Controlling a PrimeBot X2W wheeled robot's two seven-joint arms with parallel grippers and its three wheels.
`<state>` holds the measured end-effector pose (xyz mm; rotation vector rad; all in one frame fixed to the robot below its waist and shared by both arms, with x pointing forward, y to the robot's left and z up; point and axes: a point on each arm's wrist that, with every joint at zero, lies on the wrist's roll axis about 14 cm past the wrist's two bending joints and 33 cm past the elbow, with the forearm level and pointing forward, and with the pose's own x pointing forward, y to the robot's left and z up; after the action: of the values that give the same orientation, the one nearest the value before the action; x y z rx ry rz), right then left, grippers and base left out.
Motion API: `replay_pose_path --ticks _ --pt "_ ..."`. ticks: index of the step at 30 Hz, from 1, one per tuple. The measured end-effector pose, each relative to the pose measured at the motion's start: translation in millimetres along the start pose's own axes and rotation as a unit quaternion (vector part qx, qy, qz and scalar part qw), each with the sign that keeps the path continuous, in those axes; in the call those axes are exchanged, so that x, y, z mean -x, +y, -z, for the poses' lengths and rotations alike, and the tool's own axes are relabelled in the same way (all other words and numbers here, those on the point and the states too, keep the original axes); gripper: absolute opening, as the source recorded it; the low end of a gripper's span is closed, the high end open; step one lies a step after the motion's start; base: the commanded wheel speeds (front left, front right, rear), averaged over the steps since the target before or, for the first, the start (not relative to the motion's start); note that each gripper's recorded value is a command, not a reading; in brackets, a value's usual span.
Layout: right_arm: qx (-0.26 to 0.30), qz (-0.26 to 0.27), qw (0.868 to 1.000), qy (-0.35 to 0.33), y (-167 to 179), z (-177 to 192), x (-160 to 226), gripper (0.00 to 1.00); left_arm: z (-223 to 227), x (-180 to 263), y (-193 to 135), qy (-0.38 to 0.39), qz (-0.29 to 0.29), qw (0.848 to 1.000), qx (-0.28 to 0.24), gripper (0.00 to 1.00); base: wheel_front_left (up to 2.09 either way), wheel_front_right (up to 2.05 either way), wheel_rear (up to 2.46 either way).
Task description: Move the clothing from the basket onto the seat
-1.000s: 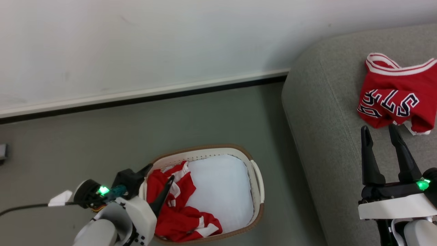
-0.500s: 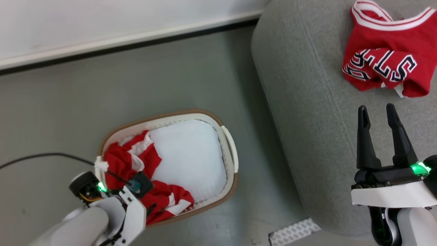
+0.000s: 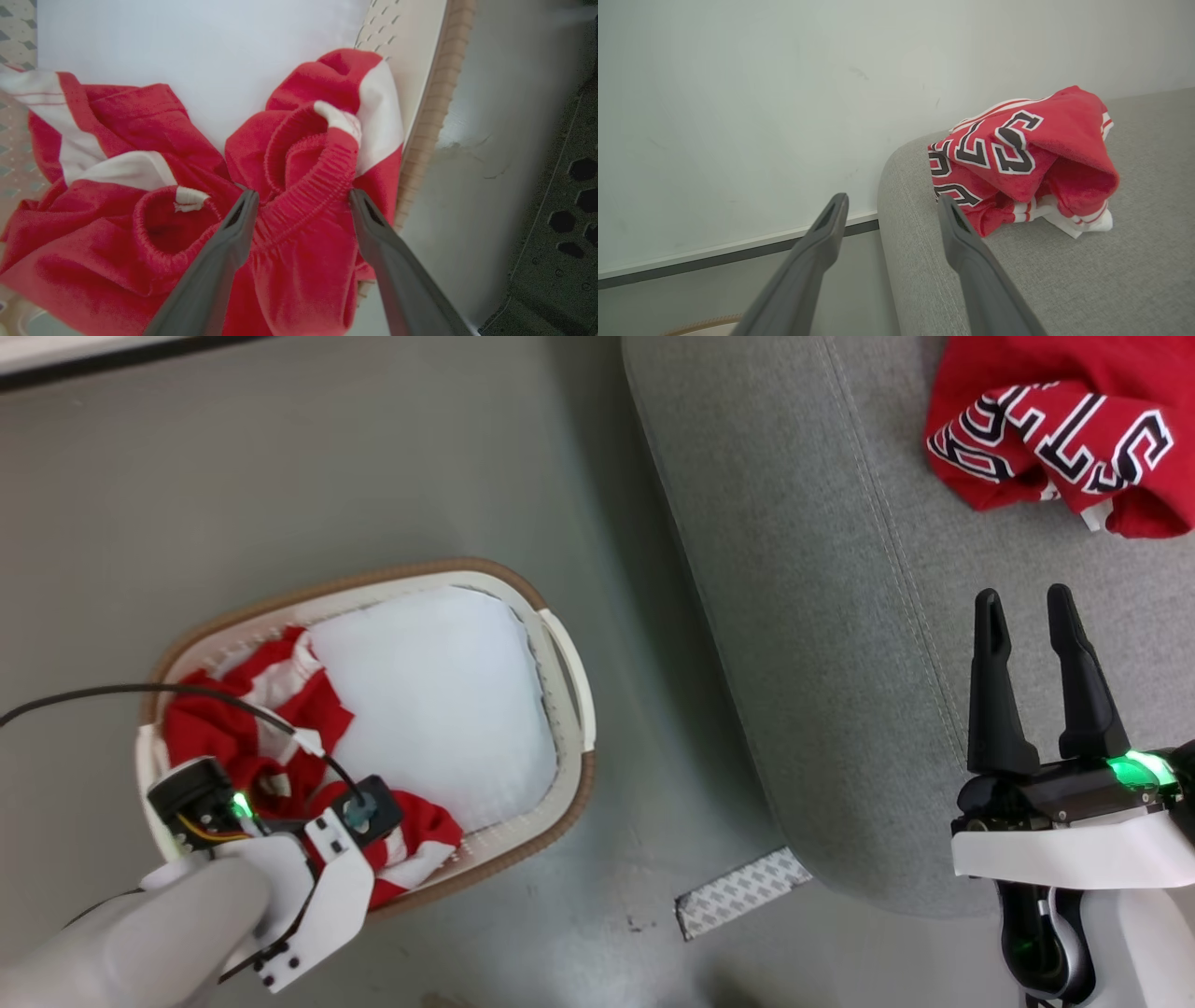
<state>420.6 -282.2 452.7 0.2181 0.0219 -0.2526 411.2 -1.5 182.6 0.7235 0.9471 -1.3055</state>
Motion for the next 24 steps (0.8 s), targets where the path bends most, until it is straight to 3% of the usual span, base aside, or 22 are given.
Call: replay_pose_path --ticks 5,17,18,19,20,24 --pt "0.002 0.009 1.0 0.022 -5.2 14.8 0.7 1.0 17.1 -19.5 -2.6 0.028 0.016 0.999 -0.023 1.0 0.0 0.0 0.0" --pt "0.006 0.022 0.999 0.047 -13.4 36.7 -8.2 1.0 35.7 -58.5 20.6 0.059 0.012 0.998 -0.017 0.98 0.0 0.0 0.0" --pt "0.004 0.022 0.999 0.049 -13.7 38.4 -8.3 1.0 38.2 -59.7 20.4 0.062 0.012 0.998 -0.015 0.68 0.0 0.0 0.0" --pt "0.004 0.023 0.998 0.051 -13.8 39.6 -8.5 1.0 39.7 -60.7 19.7 0.063 0.013 0.998 -0.014 0.45 0.0 0.0 0.0" --pt "0.004 0.023 0.998 0.051 -13.7 40.2 -8.6 1.0 39.7 -61.3 19.3 0.064 0.014 0.998 -0.013 0.0 0.0 0.0 0.0" --pt "0.002 0.023 0.998 0.052 -13.4 39.5 -7.2 1.0 34.1 -60.3 20.1 0.058 0.011 0.998 -0.011 0.0 0.0 0.0 0.0"
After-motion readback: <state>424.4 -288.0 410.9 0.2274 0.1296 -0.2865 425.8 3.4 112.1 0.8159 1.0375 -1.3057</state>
